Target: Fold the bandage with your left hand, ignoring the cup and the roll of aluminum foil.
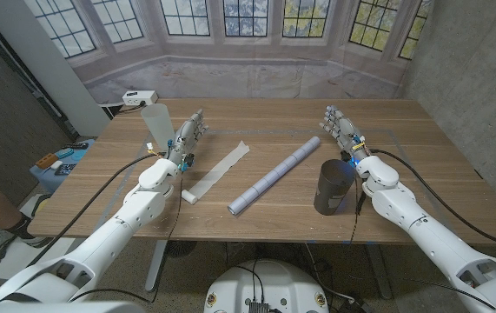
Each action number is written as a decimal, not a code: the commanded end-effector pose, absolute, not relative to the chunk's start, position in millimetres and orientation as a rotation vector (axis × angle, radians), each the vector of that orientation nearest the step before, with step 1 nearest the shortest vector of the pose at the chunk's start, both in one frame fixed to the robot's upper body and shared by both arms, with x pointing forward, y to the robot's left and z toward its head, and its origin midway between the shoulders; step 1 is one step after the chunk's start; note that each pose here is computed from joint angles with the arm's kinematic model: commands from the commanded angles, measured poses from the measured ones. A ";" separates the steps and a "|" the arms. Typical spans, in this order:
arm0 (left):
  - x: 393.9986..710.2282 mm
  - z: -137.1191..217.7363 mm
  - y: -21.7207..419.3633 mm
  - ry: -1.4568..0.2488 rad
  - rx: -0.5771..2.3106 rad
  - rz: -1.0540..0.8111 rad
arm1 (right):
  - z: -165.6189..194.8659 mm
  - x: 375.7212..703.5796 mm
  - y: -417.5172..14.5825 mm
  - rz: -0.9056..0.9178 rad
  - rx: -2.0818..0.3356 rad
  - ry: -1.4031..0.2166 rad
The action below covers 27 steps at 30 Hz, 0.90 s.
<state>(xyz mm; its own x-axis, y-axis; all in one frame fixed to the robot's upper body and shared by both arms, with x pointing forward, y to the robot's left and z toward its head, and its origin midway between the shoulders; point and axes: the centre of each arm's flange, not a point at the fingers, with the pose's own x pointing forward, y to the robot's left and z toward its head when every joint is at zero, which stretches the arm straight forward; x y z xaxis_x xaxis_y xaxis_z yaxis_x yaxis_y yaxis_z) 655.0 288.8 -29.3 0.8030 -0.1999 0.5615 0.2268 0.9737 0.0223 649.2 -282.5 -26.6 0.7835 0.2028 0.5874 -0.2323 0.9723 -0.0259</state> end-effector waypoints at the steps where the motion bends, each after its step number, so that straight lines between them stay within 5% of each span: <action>1: 650.9 -29.1 288.3 -0.600 -0.033 -0.253 | -22.3 644.2 -274.5 0.274 0.050 -0.686; 27: 657.1 3.9 288.3 -0.594 0.129 -0.314 | -19.0 638.7 -277.6 0.264 -0.006 -0.694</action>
<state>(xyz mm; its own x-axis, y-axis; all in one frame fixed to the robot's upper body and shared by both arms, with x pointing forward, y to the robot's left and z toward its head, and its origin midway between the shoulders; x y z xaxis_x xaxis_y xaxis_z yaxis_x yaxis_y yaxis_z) 651.8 286.5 -12.2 0.7851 -0.2882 0.5482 0.2598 0.9567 0.1310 639.0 -277.3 -19.3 0.7369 0.2415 0.6314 -0.2492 0.9653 -0.0784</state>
